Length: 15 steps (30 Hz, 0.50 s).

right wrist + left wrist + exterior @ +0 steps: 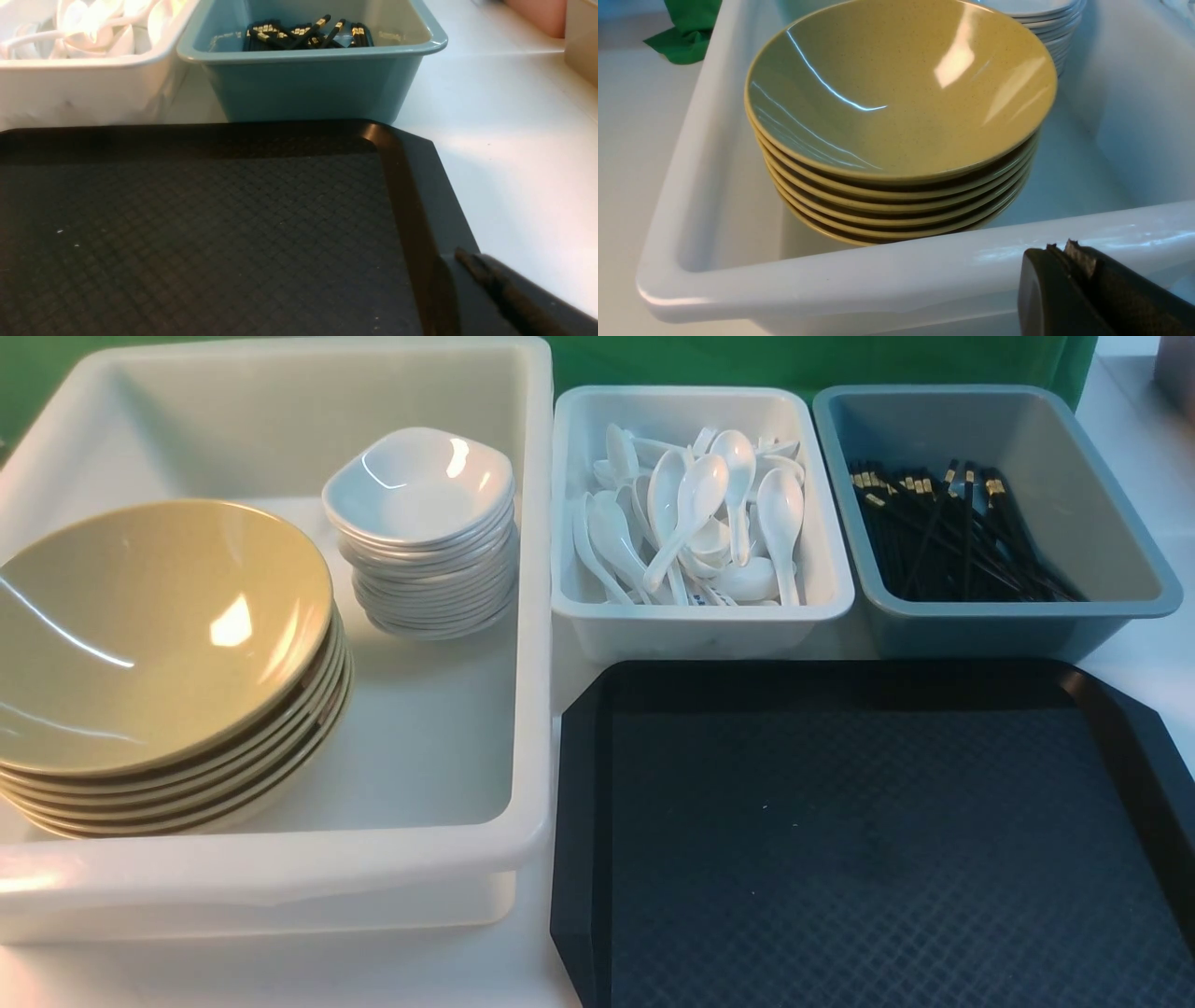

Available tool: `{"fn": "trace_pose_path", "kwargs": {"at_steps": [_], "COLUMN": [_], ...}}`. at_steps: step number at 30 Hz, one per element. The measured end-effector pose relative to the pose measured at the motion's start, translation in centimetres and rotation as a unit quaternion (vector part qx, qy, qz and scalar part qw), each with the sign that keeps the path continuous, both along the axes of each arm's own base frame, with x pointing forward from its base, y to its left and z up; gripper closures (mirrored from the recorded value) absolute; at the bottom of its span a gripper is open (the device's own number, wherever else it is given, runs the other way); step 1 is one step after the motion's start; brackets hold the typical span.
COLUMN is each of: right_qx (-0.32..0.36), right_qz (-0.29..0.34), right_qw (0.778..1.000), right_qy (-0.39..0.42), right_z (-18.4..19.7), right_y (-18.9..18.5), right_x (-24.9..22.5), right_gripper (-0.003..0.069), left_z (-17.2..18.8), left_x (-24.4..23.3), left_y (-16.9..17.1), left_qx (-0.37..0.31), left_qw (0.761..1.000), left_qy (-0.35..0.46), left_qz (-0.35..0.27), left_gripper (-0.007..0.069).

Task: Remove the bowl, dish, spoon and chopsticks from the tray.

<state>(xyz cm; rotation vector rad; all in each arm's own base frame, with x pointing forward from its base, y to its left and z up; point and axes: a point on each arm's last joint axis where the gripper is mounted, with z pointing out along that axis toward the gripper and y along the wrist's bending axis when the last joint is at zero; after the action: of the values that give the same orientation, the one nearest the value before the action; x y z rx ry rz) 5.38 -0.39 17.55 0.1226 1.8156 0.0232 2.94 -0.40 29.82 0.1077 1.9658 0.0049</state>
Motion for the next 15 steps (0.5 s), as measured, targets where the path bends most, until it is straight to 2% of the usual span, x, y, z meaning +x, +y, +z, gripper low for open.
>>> {"fn": "trace_pose_path", "kwargs": {"at_steps": [11, 15], "right_qx": [0.0, 0.0], "right_qz": [0.0, 0.0], "right_qw": [1.0, 1.0], "right_qy": [0.0, 0.0], "right_z": [0.0, 0.0], "right_y": [0.0, 0.0], "right_x": [0.0, 0.0], "right_gripper": [0.0614, 0.0614], "left_z": [-0.2, -1.6], "left_x": [0.2, 1.1], "left_y": [0.0, 0.0], "left_qx": [-0.001, -0.006], "left_qw": [1.0, 0.999], "left_qy": [-0.005, -0.049], "left_qz": [0.0, 0.004], "left_gripper": [0.0636, 0.0636]}}
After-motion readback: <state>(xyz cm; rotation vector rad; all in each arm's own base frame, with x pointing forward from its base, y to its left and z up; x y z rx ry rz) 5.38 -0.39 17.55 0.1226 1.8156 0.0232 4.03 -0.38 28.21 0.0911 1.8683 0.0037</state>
